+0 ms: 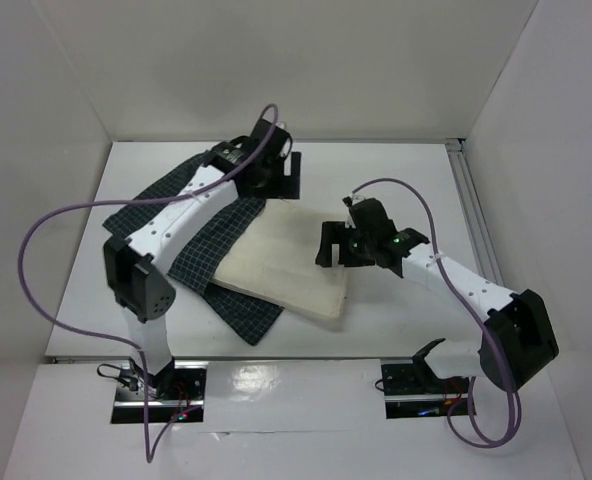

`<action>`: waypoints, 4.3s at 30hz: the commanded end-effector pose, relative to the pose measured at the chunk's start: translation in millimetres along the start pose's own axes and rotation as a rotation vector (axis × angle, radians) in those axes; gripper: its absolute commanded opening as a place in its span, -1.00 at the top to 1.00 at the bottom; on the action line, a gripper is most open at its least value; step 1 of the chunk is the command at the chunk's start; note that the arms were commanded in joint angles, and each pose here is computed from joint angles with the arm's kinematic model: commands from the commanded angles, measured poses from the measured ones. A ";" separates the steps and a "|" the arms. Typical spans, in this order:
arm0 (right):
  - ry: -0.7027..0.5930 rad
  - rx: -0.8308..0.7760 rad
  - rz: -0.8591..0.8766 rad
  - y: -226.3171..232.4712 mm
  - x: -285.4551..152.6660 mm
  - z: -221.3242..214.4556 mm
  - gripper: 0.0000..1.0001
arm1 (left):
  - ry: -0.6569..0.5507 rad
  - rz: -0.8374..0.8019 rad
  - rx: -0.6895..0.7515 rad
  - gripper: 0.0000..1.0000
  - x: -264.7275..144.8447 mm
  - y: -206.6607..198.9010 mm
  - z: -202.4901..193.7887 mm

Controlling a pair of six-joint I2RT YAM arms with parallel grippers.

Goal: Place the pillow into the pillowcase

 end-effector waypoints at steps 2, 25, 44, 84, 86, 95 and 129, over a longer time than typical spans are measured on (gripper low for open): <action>-0.161 -0.123 -0.132 8.2 -32.5 42.0 -1.00 | -0.150 0.062 -0.208 -0.84 -78.3 59.4 -4.0; 0.043 -0.736 -0.062 115.8 23.6 -20.6 -1.00 | 0.181 -0.064 -0.724 -0.73 -0.3 114.2 -252.5; -0.299 -0.619 -0.070 150.4 3.2 139.1 1.00 | 0.010 -0.319 -0.547 1.00 17.7 45.5 -140.9; -0.174 0.338 -0.095 -79.8 -7.7 51.3 -0.86 | 0.006 -0.096 -0.162 -0.72 -45.9 7.4 -124.5; -0.181 0.353 -0.018 -77.0 -1.8 47.9 -0.81 | 0.056 -0.030 -0.121 -0.72 -26.9 1.8 -122.1; -0.087 0.213 0.242 -5.3 11.2 -7.2 1.00 | 0.123 0.160 -0.088 -0.74 11.5 -3.9 -76.1; -0.021 -0.174 0.144 -15.2 140.7 132.2 -1.00 | 0.266 0.186 -0.241 -0.99 97.9 34.5 -70.2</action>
Point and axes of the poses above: each gripper's point midway between its finger pads, its own x axis out along the fingers, its own y axis along the line the jaws close on, z = x × y, the point moved 10 cm from there along -x, back along the fingers
